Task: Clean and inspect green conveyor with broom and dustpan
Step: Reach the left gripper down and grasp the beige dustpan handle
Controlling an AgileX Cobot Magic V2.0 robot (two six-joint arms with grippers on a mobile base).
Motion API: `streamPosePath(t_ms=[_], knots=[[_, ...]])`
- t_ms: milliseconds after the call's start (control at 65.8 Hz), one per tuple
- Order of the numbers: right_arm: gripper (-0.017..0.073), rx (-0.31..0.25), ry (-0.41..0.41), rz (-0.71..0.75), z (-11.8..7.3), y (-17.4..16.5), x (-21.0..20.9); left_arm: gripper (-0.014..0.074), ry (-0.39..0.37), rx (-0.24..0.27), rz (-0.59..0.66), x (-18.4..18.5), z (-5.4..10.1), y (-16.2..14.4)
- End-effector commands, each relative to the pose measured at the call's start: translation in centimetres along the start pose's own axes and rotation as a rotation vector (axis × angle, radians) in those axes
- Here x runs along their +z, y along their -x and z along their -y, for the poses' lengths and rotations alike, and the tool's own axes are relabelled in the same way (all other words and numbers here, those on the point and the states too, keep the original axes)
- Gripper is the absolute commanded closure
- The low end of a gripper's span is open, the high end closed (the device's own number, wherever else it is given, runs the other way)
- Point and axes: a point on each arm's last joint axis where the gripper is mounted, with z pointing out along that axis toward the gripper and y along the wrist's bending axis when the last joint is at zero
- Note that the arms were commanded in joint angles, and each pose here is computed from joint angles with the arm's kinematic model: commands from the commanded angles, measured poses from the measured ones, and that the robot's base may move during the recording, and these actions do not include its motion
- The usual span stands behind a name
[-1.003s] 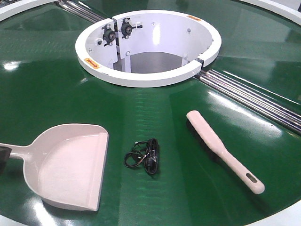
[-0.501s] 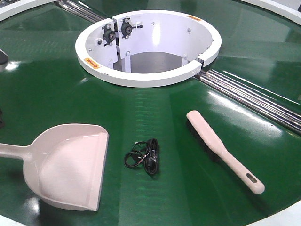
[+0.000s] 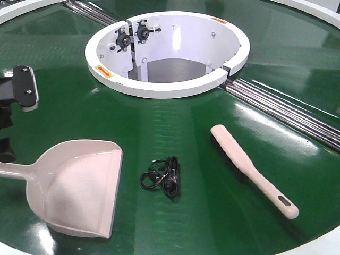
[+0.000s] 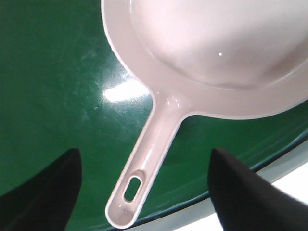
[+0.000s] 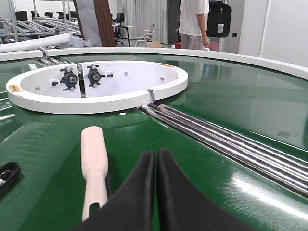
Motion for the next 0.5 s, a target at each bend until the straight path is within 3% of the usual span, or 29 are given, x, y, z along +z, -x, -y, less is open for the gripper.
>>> streamPosePath(t_ms=[0, 349, 486], knots=[[0.0568, -0.013, -0.001, 0.082, 0.0, 0.6, -0.1, 0.0071, 0.029, 0.008, 0.012, -1.2, -0.1, 0.1], [0.0568, -0.013, -0.001, 0.082, 0.0, 0.6, -0.1, 0.0071, -0.032, 0.063, -0.075, 1.9, -1.2, 0.3], [0.0568, -0.013, -0.001, 0.082, 0.0, 0.6, -0.1, 0.0071, -0.08, 0.102, -0.096, 3.2, -0.6, 0.0]])
